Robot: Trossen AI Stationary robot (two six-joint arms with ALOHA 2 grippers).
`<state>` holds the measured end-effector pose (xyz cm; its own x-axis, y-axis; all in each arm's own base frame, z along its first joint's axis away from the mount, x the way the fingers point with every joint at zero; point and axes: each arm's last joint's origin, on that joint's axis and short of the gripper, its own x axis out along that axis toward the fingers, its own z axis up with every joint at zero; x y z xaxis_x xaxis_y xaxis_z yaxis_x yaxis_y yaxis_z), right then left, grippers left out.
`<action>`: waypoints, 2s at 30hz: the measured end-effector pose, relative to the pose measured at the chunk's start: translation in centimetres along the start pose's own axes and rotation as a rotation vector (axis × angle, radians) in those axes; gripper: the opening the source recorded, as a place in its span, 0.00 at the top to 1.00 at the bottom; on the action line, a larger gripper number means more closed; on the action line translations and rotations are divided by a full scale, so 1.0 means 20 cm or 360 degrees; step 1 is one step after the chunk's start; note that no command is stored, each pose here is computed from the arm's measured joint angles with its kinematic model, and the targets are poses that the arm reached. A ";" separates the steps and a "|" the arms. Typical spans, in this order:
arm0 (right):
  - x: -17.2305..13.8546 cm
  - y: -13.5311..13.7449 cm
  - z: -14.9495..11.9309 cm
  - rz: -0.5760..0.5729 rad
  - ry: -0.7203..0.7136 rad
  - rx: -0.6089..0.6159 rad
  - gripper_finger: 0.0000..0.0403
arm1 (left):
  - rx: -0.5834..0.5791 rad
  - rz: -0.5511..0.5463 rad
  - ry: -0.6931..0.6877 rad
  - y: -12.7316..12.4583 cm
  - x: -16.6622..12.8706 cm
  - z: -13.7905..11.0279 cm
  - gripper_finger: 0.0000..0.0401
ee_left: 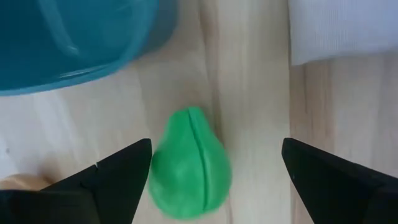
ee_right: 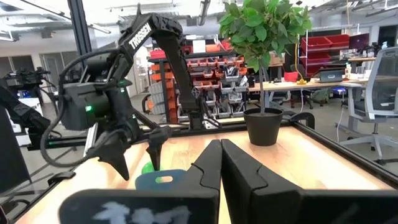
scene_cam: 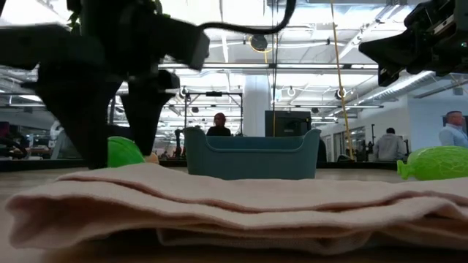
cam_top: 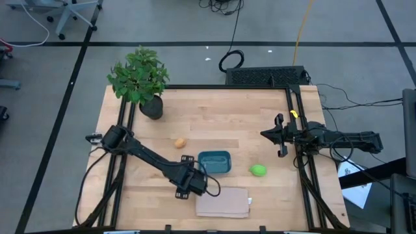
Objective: Pick and placing Produce into tupperware
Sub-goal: Put the green pear into the blue bin
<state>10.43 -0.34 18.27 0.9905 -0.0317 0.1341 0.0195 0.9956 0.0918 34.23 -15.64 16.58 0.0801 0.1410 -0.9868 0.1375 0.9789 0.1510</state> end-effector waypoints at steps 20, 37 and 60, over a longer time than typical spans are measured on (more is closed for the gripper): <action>0.01 0.00 -0.01 -0.0008 0.0029 0.0000 1.00 | 0.0014 0.0074 0.0152 0.04 0.02 -0.03 0.10; 0.01 0.00 -0.01 -0.0009 0.0029 0.0000 1.00 | 0.0080 0.0068 0.0139 0.04 0.02 -0.03 0.12; 0.01 0.00 -0.01 -0.0009 0.0029 0.0000 1.00 | 0.0089 0.0034 0.0160 0.04 0.02 -0.03 0.43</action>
<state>10.60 -0.36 18.11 0.9926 -0.0356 0.1157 0.0249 0.9954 0.0927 33.74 -14.76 16.26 -0.0153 0.1785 -0.9838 0.1916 0.9662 0.1723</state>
